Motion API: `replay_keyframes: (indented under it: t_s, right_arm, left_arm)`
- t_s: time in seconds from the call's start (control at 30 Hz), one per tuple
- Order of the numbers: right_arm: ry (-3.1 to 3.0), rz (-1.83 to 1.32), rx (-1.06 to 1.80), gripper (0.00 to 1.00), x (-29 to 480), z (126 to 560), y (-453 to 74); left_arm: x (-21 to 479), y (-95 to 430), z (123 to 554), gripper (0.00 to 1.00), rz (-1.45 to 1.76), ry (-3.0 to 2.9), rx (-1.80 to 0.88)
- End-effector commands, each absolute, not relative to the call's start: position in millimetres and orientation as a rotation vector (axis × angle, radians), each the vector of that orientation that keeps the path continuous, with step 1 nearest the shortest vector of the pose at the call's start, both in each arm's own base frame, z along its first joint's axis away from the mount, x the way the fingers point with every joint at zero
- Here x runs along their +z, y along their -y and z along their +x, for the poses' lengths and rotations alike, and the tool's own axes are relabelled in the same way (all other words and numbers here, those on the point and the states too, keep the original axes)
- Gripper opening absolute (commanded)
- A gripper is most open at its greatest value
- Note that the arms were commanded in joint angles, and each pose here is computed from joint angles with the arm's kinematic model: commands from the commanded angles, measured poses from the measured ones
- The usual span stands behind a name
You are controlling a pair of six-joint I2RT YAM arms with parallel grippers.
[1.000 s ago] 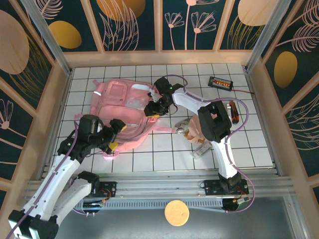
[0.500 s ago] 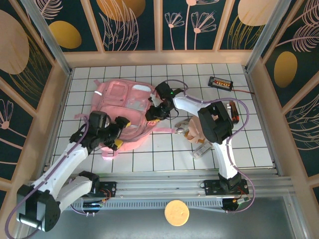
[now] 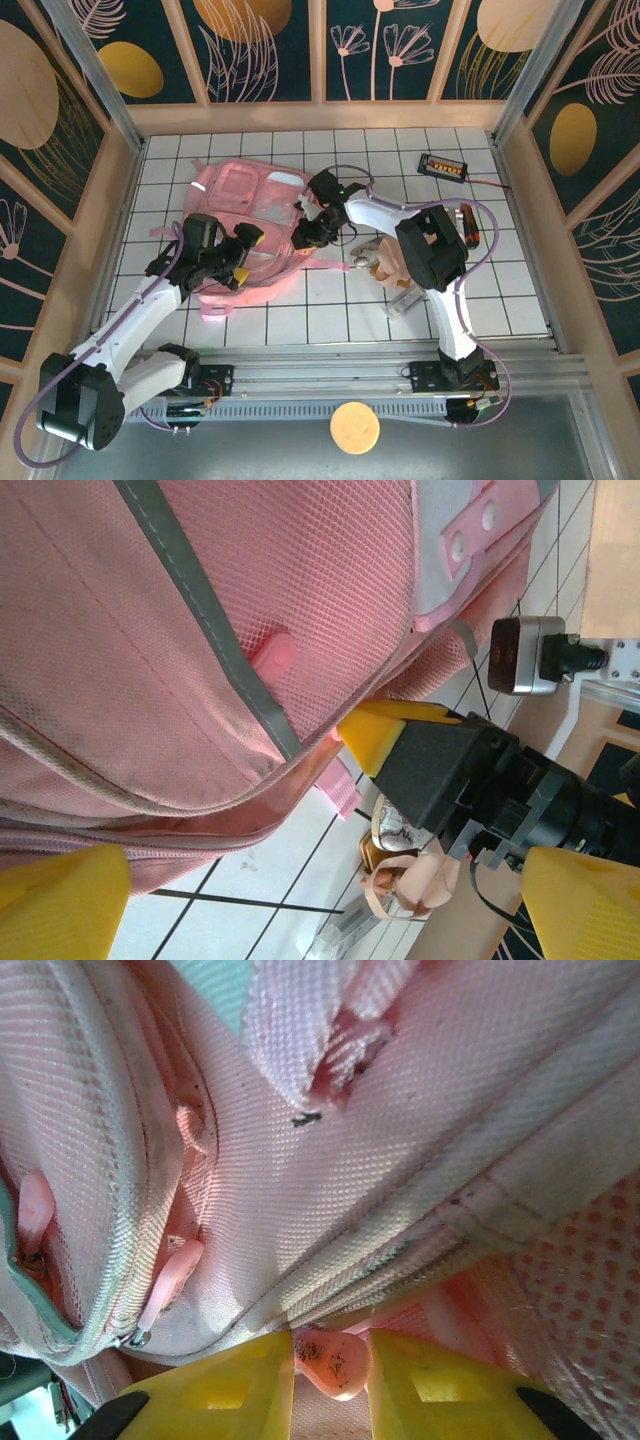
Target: Pack books, pencil case, and school supplies into a backpack
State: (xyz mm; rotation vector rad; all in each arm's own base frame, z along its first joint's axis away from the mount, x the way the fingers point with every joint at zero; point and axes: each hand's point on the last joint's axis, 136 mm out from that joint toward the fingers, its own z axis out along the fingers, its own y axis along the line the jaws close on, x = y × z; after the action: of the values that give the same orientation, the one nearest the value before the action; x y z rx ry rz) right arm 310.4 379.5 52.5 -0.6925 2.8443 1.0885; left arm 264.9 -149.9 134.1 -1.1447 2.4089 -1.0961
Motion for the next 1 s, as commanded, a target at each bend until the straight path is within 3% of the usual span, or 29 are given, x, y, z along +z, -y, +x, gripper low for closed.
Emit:
replay_keyframes:
  t_s: [0.0, 0.2, 0.4, 0.53, 0.8, 0.97]
  right_arm:
    - [-2.846, -0.683, 1.18, 0.27, 65, 293, -384]
    - [-2.865, -0.619, 1.195, 0.19, 60, 288, -381]
    - [-2.862, -0.588, 1.149, 0.0, 59, 295, -377]
    - [-2.826, -0.579, 1.115, 0.0, 71, 300, -373]
    - [-2.559, -0.584, 1.115, 0.0, 173, 330, -367]
    - [-2.461, -0.591, 1.165, 0.0, 219, 343, -369]
  left_arm:
    - [134, 147, 266, 0.99, -1.129, -2.379, -1.095]
    - [128, 146, 263, 0.99, -1.14, -2.381, -1.099]
    - [128, 145, 259, 0.99, -1.132, -2.388, -1.088]
    - [146, 146, 267, 0.99, -1.01, -2.412, -1.054]
    - [229, 117, 310, 0.99, -0.47, -2.502, -0.524]
    - [246, 110, 324, 0.96, -0.196, -2.515, -0.335]
